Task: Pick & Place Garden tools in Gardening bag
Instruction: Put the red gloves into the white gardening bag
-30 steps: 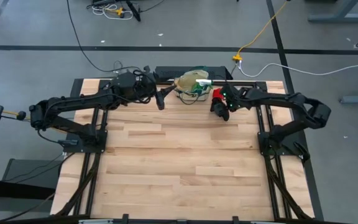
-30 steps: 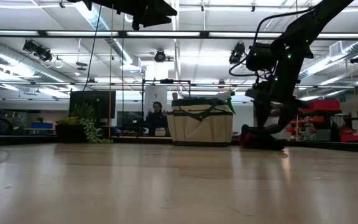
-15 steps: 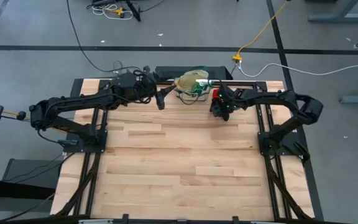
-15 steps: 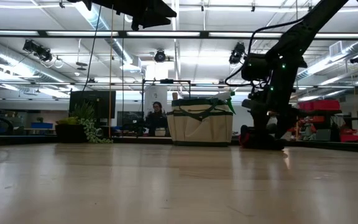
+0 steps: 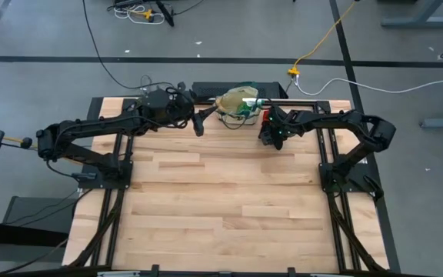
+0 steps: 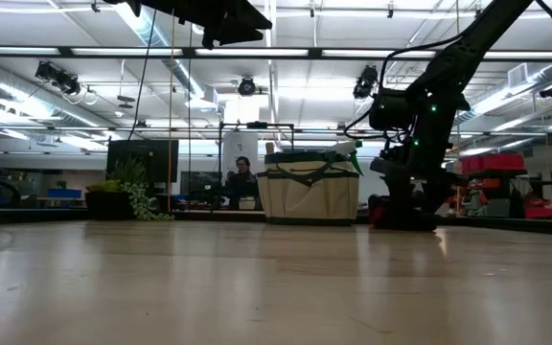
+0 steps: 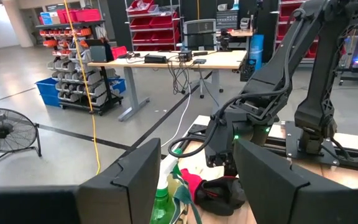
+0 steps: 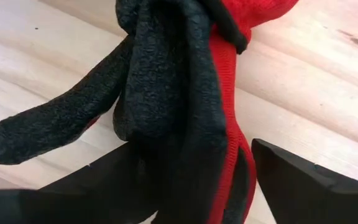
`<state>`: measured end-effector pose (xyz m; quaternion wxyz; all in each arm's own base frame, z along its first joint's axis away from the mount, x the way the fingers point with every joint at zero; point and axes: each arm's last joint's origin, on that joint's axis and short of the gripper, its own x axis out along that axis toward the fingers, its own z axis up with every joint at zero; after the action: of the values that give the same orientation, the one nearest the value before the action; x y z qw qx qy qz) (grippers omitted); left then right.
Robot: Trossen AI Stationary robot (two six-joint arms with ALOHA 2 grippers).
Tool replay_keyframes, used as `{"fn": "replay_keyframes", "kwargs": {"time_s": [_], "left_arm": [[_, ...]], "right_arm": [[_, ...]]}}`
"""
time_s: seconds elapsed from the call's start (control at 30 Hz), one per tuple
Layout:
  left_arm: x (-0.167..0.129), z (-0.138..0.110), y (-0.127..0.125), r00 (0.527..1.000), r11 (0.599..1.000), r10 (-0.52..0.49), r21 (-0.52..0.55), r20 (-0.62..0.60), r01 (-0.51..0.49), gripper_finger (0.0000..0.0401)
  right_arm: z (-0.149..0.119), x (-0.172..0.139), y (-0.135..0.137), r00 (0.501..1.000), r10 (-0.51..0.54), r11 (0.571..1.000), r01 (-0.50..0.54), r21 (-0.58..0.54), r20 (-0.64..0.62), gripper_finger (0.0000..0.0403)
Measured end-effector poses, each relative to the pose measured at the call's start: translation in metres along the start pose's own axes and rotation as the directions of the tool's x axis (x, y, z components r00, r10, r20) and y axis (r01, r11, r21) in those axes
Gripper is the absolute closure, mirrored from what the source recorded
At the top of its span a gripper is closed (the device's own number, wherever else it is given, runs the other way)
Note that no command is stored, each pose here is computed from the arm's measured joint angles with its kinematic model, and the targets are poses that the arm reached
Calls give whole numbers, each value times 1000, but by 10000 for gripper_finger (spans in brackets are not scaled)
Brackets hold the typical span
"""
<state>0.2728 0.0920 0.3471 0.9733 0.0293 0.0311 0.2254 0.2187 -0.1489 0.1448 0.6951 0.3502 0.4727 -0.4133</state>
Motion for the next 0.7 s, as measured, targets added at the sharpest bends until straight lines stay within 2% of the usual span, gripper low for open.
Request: {"fn": "replay_keyframes", "kwargs": {"time_s": [0.4, 0.7], "left_arm": [[0, 0, 0, 1000, 1000, 0, 0, 0, 0, 190], [0, 0, 0, 1000, 1000, 0, 0, -1, 0, 190]], "right_arm": [[0, 0, 0, 1000, 1, 1000, -1, 9, 0, 205], [0, 0, 0, 1000, 0, 1000, 0, 10, -1, 261]]}}
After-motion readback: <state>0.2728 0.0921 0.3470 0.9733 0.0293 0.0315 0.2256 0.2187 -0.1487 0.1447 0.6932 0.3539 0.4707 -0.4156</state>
